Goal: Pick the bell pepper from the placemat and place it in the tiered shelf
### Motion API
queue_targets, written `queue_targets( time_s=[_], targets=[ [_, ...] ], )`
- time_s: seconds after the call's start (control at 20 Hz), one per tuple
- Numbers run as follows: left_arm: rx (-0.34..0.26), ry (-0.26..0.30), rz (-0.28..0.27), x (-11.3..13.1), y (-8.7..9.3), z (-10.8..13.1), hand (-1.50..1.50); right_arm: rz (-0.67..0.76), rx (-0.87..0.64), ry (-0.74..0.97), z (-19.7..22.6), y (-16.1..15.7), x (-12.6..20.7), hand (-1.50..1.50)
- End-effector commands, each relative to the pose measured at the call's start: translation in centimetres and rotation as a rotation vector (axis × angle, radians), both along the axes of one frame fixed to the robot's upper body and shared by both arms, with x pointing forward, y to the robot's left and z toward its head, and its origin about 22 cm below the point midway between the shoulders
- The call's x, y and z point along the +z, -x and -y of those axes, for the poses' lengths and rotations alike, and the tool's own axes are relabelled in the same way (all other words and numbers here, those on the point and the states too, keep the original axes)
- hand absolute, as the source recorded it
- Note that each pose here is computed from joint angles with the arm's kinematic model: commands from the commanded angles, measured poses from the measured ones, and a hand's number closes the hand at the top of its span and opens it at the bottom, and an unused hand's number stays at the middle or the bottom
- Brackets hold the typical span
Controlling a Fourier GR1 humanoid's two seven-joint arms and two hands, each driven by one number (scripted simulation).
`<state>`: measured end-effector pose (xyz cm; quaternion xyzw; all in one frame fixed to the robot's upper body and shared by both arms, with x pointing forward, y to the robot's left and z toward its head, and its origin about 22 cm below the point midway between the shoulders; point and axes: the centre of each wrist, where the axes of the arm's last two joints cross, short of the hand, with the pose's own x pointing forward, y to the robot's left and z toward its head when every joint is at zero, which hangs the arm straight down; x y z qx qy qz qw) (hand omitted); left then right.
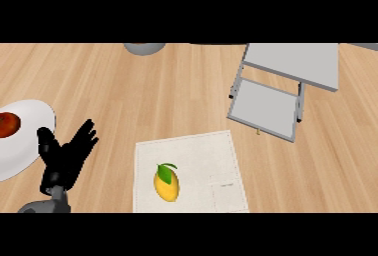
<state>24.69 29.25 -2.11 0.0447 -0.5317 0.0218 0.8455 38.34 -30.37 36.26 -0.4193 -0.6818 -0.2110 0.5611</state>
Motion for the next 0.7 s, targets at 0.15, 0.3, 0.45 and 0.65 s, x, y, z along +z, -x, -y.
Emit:
queue_targets(
  time_s=[0.15,0.3,0.45,0.65],
  targets=[
    [0.011,-0.005,-0.033,-0.9,1.5,-2.1,0.00,0.102,-0.191,-0.112,7.5,4.5,0.2,-1.50],
    [0.022,0.001,-0.003,-1.2,-0.6,-0.1,0.00,0.117,-0.155,-0.126,7.8,8.6,1.8,-1.50],
    [0.013,0.005,-0.021,-0.9,0.7,1.2,0.00,0.083,-0.129,-0.135,10.3,11.1,0.9,-1.50],
    [0.024,-0.009,-0.009,-1.2,0.1,0.2,0.00,0.104,-0.104,-0.125,13.1,14.4,-1.6,-1.50]
  ],
)
